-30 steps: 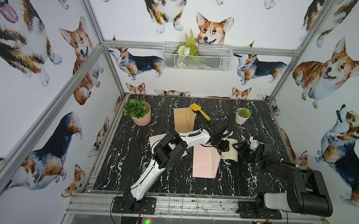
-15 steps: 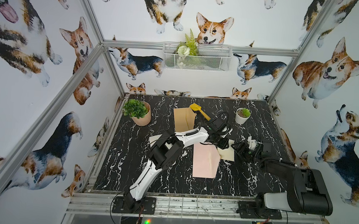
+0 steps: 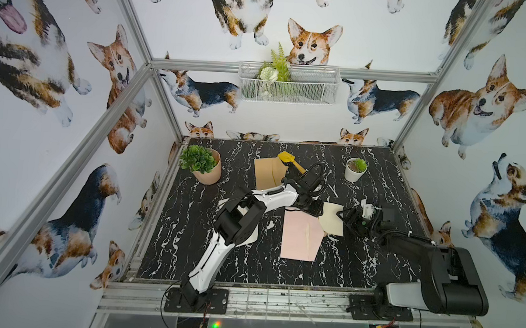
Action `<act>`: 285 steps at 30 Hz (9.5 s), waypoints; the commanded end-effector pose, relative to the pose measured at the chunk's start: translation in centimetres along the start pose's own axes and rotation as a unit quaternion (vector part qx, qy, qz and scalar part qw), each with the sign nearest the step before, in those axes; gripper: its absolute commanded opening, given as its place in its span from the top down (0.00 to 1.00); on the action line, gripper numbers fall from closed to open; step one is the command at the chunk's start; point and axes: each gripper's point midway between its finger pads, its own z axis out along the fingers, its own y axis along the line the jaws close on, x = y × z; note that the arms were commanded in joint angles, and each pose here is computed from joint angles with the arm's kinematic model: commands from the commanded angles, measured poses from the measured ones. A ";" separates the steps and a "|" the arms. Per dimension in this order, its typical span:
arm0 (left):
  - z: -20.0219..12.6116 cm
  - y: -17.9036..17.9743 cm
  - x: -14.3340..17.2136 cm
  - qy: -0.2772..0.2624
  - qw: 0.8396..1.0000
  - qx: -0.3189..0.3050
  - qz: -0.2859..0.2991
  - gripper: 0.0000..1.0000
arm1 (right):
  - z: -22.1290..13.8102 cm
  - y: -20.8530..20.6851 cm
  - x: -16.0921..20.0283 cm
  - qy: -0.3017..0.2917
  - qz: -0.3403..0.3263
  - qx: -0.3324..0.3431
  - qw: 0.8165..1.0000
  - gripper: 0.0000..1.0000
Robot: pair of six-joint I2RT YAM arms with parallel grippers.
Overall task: Take the letter paper out of the envelope
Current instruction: Unfold the letter paper at the center of the board, then place the letter paper at the center of the board.
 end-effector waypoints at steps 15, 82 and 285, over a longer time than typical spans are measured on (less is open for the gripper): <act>-1.0 -3.7 -2.1 -0.034 0.998 0.061 -0.002 0.53 | 0.7 -2.1 2.0 0.033 0.028 0.042 0.998 0.25; -11.7 -15.7 3.2 -0.162 0.864 -0.152 0.451 1.00 | -11.2 5.6 0.6 0.014 -0.010 -0.065 0.998 0.28; -19.1 2.0 9.6 -0.334 0.896 -0.199 0.215 0.48 | 13.4 5.1 -8.0 0.025 -0.170 0.136 0.976 0.67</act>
